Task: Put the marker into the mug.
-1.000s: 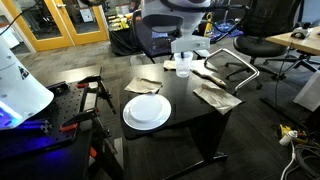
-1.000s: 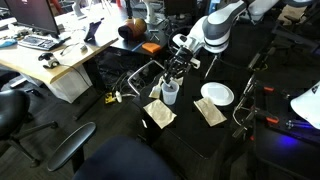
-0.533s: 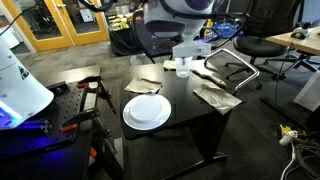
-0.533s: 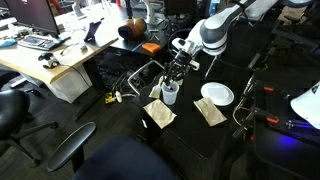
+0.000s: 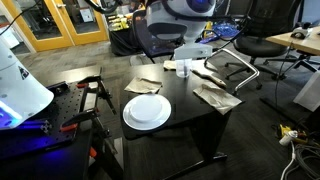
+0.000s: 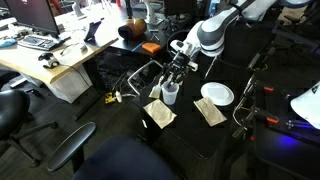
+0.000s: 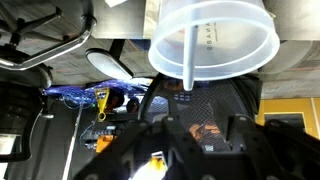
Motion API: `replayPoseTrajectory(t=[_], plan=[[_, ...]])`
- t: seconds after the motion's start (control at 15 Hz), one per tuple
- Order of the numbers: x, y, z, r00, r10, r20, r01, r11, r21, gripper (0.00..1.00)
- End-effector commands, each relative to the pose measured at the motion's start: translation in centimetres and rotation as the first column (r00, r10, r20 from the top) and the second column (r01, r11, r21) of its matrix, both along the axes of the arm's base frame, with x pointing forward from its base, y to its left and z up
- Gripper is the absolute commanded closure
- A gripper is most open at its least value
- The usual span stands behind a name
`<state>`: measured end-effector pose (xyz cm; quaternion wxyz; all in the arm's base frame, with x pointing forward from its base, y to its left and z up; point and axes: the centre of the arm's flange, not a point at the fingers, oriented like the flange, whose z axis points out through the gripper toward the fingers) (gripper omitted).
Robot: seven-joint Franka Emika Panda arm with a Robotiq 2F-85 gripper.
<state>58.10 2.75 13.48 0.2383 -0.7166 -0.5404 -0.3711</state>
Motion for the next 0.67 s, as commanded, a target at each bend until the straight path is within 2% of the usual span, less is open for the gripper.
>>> replayPoseTrajectory(t=[0.0,0.2,0.27,0.6], plan=[[0.2,0.5,1.1,1.0,-0.022,0.003,0.022,1.0,-0.022,0.26],[-0.3,0.8,2.4,0.999,-0.021,0.026,0.021,0.999,-0.033,0.04],[-0.4,0.8,2.9,0.999,-0.024,0.031,0.025,0.999,-0.037,0.0],[-0.5,1.2,6.0,0.998,-0.065,0.01,0.066,0.994,-0.084,0.0]])
